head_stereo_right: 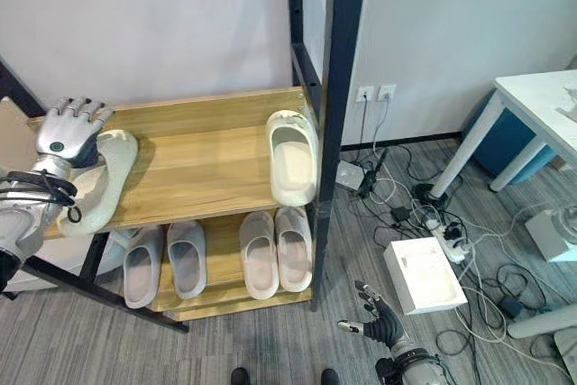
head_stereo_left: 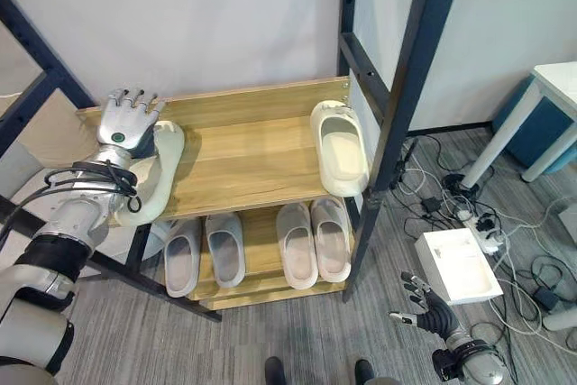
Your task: Arrange the slippers neatly on the shoe rack.
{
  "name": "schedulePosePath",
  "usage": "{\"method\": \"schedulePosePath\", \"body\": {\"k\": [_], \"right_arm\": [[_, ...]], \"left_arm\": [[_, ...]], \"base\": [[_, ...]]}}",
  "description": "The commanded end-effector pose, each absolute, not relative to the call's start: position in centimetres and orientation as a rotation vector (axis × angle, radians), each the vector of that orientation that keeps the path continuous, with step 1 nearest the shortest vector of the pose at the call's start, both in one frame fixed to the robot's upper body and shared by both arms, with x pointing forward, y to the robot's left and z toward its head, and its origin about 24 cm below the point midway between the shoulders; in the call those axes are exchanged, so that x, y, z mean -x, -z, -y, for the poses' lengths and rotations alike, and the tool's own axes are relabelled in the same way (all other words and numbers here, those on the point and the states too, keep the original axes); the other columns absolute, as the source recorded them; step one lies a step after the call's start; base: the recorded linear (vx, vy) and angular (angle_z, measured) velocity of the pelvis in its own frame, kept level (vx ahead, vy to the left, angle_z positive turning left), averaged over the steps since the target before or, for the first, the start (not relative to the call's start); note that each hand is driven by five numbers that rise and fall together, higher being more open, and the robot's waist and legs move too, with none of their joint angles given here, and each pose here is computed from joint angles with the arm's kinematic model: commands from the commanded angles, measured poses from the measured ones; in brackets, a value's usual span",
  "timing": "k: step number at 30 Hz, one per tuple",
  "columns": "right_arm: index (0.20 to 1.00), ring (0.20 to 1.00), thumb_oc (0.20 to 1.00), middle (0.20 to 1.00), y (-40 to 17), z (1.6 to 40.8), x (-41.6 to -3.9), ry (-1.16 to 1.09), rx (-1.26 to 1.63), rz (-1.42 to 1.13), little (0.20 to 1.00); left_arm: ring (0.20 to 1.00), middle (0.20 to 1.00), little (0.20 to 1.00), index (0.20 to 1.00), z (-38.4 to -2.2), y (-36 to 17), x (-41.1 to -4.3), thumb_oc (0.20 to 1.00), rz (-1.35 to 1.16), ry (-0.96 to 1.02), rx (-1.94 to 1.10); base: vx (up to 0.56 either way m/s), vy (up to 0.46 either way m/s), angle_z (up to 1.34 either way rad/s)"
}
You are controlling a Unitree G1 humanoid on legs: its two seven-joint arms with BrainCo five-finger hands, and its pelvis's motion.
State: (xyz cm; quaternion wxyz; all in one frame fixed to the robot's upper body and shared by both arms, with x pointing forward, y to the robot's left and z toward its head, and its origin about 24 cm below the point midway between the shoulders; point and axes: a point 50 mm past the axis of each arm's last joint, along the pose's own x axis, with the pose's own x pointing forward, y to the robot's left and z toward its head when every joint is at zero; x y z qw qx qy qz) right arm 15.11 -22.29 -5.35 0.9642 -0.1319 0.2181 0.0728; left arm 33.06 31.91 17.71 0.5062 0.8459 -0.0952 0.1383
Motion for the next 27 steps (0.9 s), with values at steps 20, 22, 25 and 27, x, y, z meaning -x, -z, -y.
{"method": "schedulePosePath", "body": {"k": [20, 22, 25, 27], "right_arm": [[1.0, 1.0, 1.0, 1.0, 3.2, 21.6, -16.7, -0.118, 0.182, -0.293, 1.0], [1.0, 1.0, 1.0, 1.0, 3.1, 21.7, -16.7, -0.112, 0.176, -0.291, 1.0], [1.0, 1.0, 1.0, 1.0, 3.1, 21.9, -16.6, -0.098, 0.171, -0.291, 1.0], [1.0, 1.0, 1.0, 1.0, 3.1, 22.1, -16.5, -0.085, 0.171, -0.294, 1.0]], "left_arm": [[0.2, 0.2, 0.2, 0.2, -23.0, -23.1, -34.5, 0.2, 0.73, -0.362, -1.904], [0.2, 0.2, 0.2, 0.2, -22.0, -23.3, -34.9, 0.2, 0.765, -0.343, -1.914], [0.2, 0.2, 0.2, 0.2, -20.8, -23.6, -35.4, 0.2, 0.798, -0.326, -1.937], [0.2, 0.2, 0.2, 0.2, -20.1, -23.6, -35.8, 0.2, 0.81, -0.316, -1.942]], "base": [[-0.01, -0.005, -0.02], [0.0, 0.0, 0.0], [-0.01, -0.006, -0.03], [0.0, 0.0, 0.0]]}}
